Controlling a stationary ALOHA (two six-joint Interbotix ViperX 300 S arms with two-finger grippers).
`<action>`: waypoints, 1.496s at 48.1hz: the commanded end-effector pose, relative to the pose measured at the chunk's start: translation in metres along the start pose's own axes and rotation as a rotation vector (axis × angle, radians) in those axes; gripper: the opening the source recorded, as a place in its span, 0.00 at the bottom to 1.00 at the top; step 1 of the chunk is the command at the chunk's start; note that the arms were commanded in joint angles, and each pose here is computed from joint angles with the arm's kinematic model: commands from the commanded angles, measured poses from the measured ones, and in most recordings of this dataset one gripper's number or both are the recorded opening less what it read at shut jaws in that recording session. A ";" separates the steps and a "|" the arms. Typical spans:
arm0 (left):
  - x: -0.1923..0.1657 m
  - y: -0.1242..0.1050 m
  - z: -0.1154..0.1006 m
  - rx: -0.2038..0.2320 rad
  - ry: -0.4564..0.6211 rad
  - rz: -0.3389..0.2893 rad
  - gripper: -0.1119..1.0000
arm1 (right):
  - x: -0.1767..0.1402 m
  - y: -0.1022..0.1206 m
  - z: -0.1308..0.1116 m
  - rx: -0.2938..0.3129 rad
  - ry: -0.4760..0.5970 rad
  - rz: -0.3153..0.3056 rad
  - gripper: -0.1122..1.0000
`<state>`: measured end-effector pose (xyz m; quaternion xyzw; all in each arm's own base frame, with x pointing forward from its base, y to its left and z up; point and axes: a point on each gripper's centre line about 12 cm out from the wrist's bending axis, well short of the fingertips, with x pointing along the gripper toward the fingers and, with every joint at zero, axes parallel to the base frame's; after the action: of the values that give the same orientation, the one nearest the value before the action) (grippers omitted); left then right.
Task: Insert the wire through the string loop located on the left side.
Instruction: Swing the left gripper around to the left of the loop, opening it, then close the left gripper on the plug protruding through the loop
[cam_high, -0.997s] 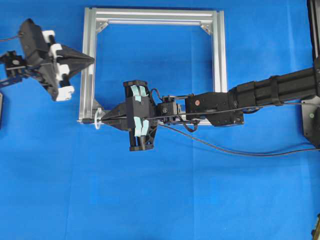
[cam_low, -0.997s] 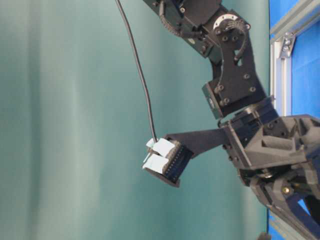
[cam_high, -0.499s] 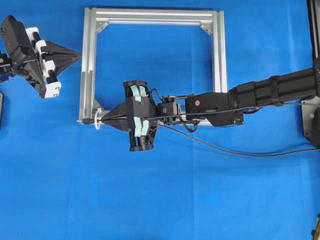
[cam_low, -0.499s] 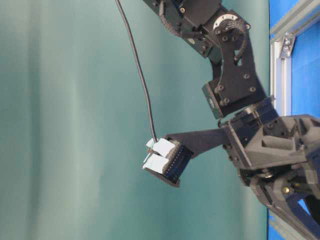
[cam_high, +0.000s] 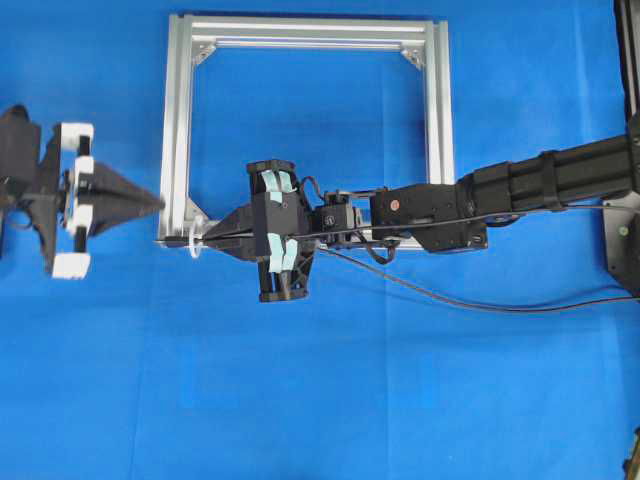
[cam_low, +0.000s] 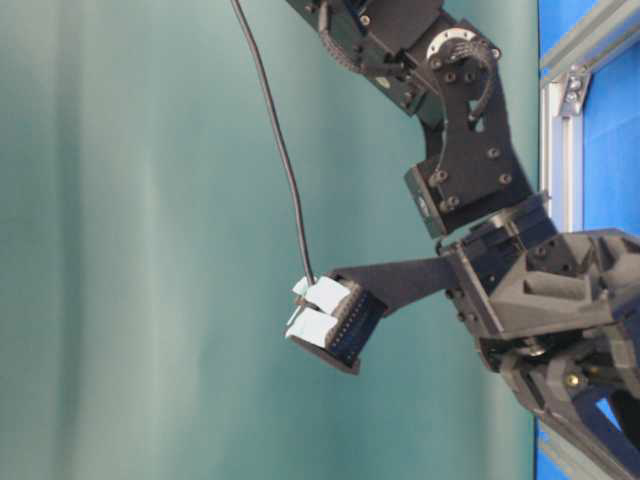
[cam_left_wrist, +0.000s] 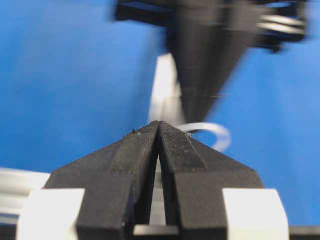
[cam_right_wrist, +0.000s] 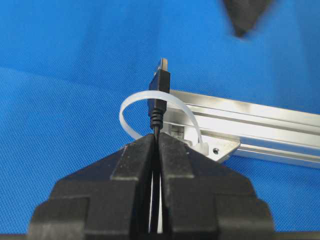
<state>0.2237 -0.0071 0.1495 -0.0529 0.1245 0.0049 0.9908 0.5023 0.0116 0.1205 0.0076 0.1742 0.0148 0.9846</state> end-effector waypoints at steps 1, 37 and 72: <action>0.001 -0.009 0.005 0.008 -0.019 -0.038 0.10 | -0.002 0.000 0.022 0.002 -0.055 0.001 0.10; 0.002 -0.013 0.006 0.012 -0.010 -0.055 0.60 | -0.002 -0.001 0.022 0.004 -0.054 -0.002 0.10; 0.039 -0.014 -0.029 0.027 0.194 -0.035 0.90 | -0.002 -0.001 0.022 0.005 -0.055 -0.003 0.10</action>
<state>0.2484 -0.0226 0.1120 -0.0429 0.2274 -0.0167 0.9727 0.5024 0.0108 0.1207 0.0078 0.1734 0.0141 0.9847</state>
